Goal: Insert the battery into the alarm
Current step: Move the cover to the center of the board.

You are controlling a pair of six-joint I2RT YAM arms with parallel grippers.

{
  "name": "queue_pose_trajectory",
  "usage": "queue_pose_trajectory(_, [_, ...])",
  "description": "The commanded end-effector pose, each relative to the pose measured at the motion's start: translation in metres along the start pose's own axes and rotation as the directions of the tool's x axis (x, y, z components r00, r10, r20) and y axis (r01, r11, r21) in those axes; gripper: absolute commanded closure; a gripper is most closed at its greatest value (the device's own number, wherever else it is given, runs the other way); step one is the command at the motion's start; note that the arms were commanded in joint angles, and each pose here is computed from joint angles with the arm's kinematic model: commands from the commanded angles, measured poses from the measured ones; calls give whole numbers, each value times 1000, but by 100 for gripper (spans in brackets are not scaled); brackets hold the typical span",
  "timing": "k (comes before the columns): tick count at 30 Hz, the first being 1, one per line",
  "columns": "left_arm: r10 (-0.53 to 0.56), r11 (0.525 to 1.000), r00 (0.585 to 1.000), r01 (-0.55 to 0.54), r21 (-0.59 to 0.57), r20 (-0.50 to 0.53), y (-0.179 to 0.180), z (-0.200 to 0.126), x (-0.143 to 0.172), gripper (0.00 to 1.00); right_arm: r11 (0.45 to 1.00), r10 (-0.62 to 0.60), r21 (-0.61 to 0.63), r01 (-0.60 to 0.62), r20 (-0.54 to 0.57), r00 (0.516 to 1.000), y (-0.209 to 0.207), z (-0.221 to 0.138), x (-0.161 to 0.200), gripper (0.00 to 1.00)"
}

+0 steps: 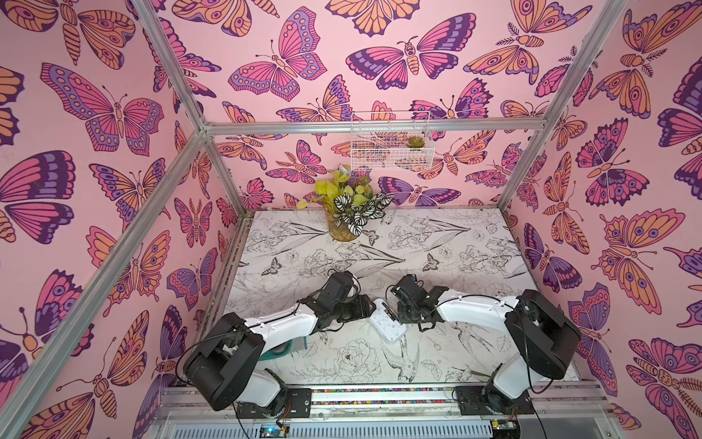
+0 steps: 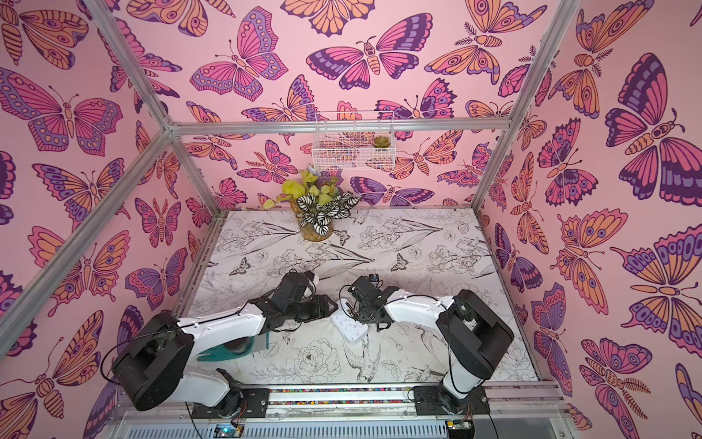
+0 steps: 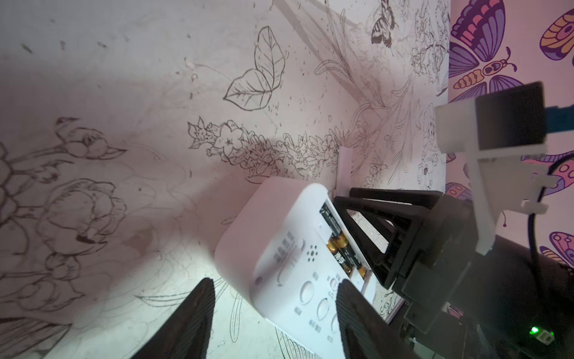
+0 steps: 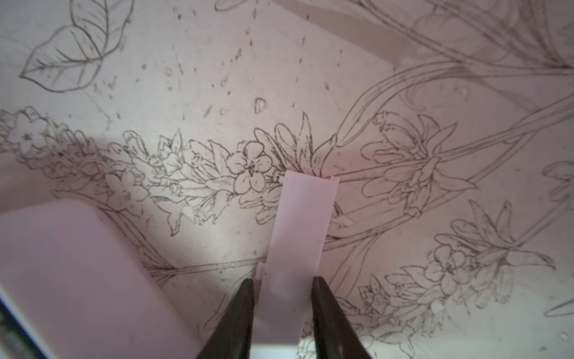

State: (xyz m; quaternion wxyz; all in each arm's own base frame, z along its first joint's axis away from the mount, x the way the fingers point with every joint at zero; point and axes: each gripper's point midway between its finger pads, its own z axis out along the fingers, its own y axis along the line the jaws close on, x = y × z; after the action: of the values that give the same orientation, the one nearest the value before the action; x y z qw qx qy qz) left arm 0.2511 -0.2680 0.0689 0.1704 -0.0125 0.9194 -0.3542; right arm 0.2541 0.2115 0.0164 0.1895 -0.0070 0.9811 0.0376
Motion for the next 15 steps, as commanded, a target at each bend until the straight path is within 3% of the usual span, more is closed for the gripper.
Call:
queue_pose_trajectory(1, [-12,999,1000,13,34,-7,-6,5,3,35,999,24,29,-23,-52,998,-14,6,19,67])
queue_pose_trajectory(15, [21,996,1000,-22,81,18,-25,25,-19,37,989,28,144,-17,-74,997,-55,-7,43,68])
